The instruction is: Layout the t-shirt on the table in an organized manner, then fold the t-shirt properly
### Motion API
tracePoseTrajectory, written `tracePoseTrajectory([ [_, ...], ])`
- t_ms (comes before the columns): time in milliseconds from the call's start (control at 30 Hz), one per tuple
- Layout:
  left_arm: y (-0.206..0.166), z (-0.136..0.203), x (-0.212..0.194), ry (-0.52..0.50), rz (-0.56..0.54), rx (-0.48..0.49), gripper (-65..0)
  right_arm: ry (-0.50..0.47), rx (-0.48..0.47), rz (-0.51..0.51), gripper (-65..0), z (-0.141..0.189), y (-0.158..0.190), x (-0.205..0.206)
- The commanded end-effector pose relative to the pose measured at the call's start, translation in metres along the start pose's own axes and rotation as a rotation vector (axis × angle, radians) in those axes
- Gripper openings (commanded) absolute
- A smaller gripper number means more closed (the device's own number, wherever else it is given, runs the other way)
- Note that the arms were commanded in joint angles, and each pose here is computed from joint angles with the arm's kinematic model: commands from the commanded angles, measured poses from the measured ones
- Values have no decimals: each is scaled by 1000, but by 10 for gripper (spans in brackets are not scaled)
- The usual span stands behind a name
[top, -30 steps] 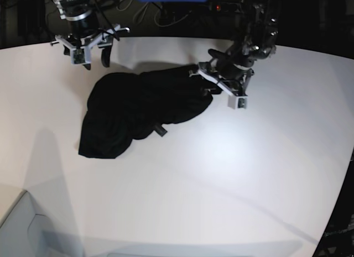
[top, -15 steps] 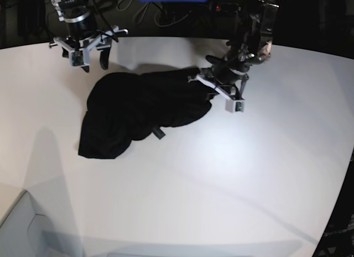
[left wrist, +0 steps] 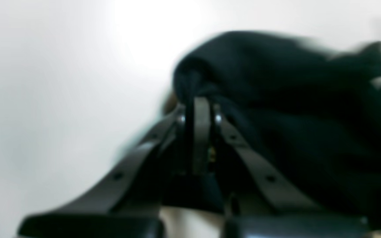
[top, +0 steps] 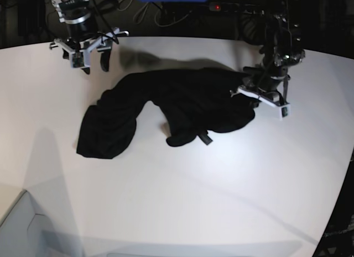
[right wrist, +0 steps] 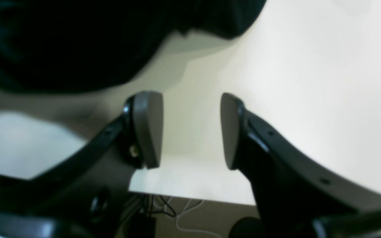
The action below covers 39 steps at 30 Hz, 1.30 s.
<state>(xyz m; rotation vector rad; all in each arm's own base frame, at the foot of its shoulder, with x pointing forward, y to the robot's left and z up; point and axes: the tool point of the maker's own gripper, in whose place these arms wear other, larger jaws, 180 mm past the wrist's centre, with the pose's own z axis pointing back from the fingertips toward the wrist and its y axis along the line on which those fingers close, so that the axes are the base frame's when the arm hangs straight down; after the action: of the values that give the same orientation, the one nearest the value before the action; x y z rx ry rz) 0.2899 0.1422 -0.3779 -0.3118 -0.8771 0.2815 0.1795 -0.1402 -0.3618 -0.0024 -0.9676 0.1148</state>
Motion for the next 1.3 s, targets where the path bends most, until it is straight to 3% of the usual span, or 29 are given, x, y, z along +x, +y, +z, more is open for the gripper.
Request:
tracePoseTrajectory([
  [0,-12,5,24,-73,-13,-34,-646,-31,8,8,-358,3,1,8],
  [133,-11,18,61,-177,-21,-25,-646,-32,3,-4,-358,3,2,7],
  [467,97,58,118,-362,99,239,-647,-27,5,-5,-358,3,2,6],
  [933,196,57,43,-209,313,452,-647,-80,27,-1,-356,-18,9,35],
  [1033,204,61,41,-212,330,471,-647,-40,14,7,-351,-32,4,45],
  [1267,207,64,31,-191,327,483,-647,127,16,10,-252,-56,2,30],
])
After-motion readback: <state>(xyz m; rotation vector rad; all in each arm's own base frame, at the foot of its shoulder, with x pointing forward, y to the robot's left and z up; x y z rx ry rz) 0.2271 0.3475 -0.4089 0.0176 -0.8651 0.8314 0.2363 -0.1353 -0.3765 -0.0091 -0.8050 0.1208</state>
